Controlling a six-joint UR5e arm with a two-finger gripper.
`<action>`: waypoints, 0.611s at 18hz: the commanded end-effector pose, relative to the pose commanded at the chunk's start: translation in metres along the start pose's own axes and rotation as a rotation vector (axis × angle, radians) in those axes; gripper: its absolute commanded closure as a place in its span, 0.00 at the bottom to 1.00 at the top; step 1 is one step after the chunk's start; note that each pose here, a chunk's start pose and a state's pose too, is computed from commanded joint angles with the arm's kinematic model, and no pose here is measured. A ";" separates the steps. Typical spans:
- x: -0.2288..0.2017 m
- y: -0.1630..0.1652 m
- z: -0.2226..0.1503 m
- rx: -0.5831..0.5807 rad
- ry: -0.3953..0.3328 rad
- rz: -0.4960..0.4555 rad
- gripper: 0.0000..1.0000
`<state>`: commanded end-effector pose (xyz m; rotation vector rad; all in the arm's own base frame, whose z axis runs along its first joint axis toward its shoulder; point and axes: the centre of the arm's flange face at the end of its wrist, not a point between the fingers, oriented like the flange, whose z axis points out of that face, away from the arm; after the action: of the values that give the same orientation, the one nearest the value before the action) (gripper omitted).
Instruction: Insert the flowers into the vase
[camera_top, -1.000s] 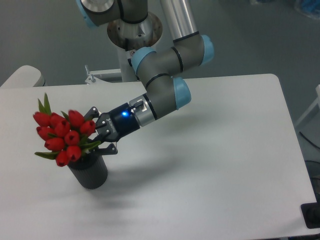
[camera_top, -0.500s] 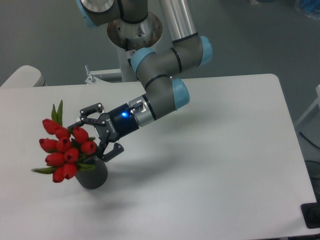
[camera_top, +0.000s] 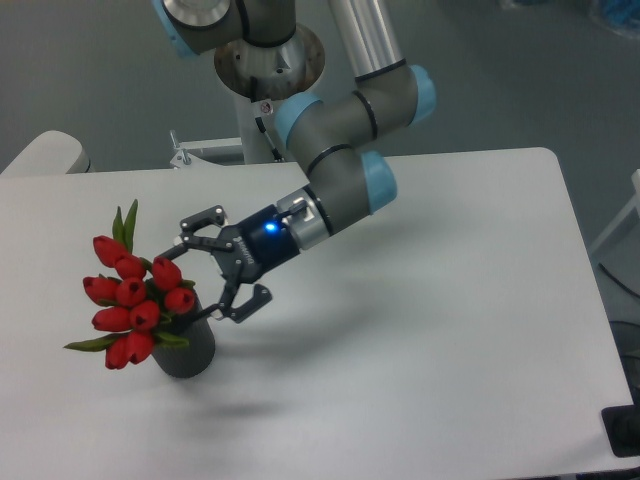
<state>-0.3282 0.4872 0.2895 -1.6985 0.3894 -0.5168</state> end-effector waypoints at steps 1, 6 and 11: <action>-0.007 -0.005 -0.006 0.000 -0.011 0.000 0.00; -0.041 -0.003 -0.044 -0.008 -0.080 -0.018 0.00; -0.060 -0.003 -0.071 -0.169 -0.147 0.009 0.00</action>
<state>-0.4164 0.4605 0.2950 -1.8837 0.3412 -0.3577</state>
